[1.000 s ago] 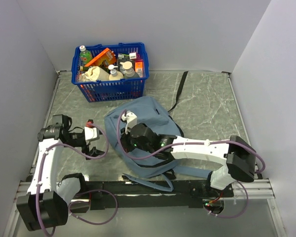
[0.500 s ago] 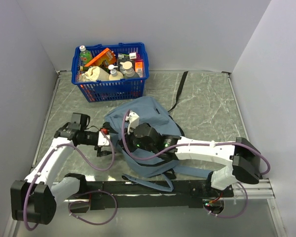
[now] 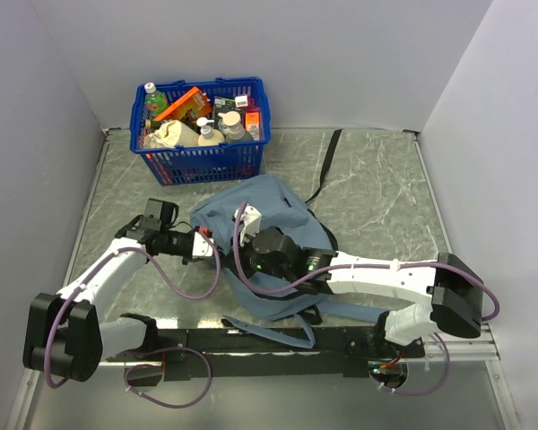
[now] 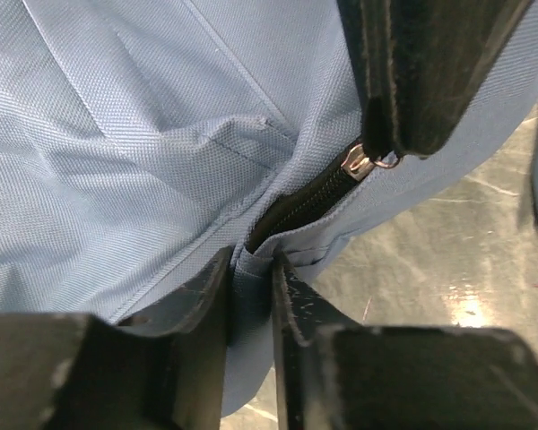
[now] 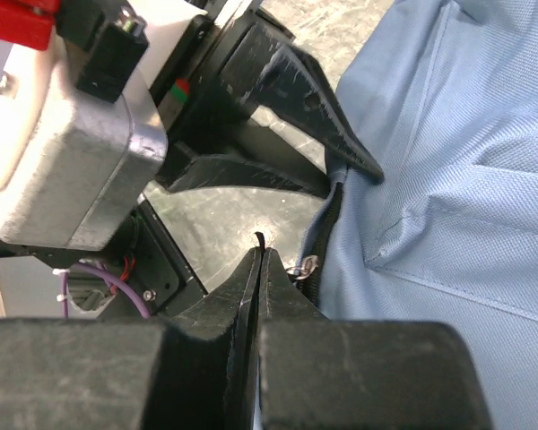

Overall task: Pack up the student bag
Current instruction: Zip the student bag at the center of the board.

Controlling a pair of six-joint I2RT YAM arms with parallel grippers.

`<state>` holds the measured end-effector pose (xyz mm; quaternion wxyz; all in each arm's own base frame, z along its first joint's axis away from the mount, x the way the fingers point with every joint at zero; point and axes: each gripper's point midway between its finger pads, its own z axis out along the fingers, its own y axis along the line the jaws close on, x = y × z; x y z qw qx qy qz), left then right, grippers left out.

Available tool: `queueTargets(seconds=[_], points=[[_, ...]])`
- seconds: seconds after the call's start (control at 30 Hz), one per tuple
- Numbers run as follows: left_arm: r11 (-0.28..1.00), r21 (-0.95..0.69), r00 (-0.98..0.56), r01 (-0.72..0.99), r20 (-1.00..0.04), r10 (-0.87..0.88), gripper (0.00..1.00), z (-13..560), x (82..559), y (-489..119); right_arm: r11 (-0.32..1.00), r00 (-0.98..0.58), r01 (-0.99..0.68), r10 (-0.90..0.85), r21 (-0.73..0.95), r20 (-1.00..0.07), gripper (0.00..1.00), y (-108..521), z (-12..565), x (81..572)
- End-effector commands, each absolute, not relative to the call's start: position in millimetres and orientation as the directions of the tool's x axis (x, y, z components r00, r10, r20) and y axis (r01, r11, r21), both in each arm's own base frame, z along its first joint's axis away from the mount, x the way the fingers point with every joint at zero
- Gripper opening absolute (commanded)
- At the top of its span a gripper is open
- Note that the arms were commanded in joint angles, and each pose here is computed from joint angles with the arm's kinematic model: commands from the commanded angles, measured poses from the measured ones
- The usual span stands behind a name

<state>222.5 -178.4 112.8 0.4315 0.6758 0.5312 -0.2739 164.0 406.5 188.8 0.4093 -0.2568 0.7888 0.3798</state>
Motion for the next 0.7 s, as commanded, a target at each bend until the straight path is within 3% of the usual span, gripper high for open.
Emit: queueTargets(seconds=[0.0, 0.4, 0.67], points=[[-0.037, 0.35, 0.319, 0.936, -0.799, 0.509, 0.23, 113.9, 235.4, -175.6, 0.504, -0.501, -0.742, 0.022, 0.442, -0.865, 0.0, 412.9, 235.8, 160.2], [0.105, 0.372, 0.247, 0.922, -0.776, 0.581, 0.09, 124.0, 266.9, -156.2, 0.528, -0.541, -0.719, -0.019, 0.451, -0.841, 0.0, 373.4, 214.7, 117.4], [0.19, 0.406, 0.215, 0.894, -0.761, 0.612, 0.08, 138.8, 286.8, -134.0, 0.583, -0.569, -0.671, -0.01, 0.458, -0.822, 0.0, 334.2, 201.4, 102.8]])
